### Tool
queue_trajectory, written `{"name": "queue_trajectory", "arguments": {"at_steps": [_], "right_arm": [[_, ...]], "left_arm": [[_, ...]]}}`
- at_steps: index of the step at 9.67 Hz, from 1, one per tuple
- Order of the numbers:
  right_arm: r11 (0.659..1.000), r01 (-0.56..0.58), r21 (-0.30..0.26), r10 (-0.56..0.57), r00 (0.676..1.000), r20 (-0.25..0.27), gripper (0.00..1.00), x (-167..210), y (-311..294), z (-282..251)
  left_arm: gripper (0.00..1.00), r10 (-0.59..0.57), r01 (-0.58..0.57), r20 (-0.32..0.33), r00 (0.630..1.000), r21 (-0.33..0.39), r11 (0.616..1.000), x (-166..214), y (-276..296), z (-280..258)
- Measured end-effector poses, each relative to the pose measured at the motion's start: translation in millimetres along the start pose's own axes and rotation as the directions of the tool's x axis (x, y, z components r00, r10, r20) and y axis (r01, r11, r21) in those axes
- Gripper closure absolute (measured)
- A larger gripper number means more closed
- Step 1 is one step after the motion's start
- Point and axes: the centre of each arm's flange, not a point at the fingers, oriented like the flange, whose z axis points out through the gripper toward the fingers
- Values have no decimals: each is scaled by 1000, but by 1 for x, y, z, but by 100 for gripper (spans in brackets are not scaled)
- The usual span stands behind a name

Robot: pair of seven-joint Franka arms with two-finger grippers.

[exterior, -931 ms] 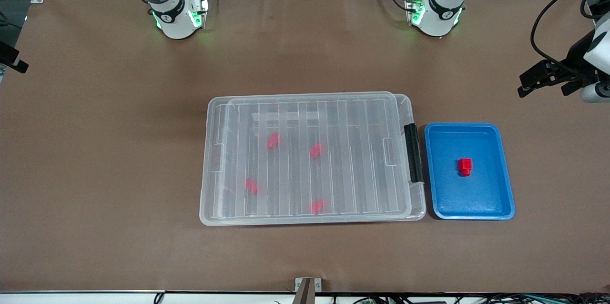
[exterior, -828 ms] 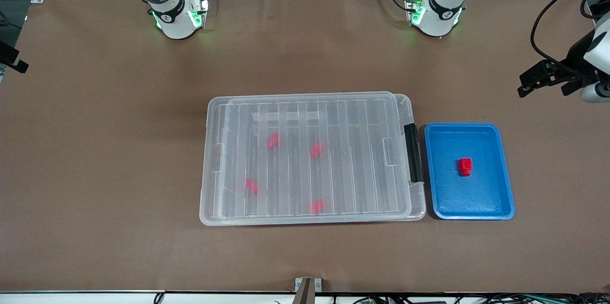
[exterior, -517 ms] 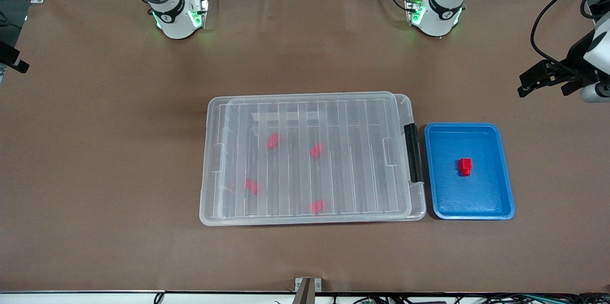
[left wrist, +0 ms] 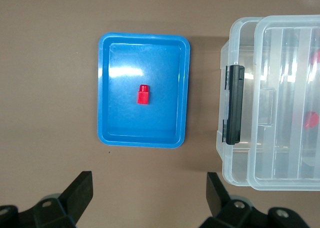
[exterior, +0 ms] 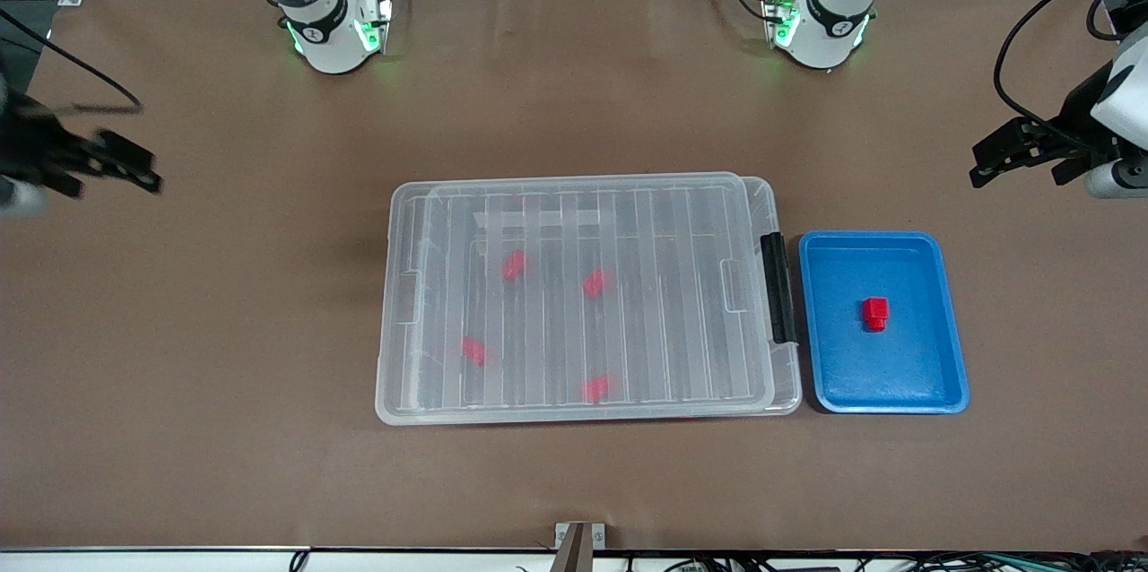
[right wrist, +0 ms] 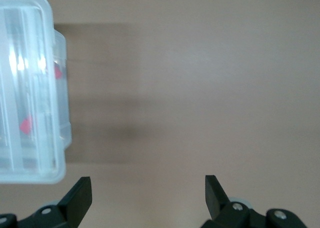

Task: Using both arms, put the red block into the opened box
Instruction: 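Reach the right gripper to the lid while the left gripper reaches the block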

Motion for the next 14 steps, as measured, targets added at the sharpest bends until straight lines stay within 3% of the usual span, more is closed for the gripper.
{"name": "queue_trajectory", "arguments": {"at_steps": [2,6,11,14], "right_arm": [[999,26,28,-27,999,30,0,35,-67,74],[997,42,72,-44,999,24,0,71,-155,198],[998,67,15,-67,998,8,0,82,-151,227],[997,73,5,-73,997,2,0,85,-150,238]], "left_arm": [[0,6,-6,27,1000,2,1000,4,3,17],[0,36,-36,53,998,2,999,53,3,145],[0,81,-88,127,989,53,995,85,-6,292],[0,84,-86,44,996,44,995,87,-15,385]]}}
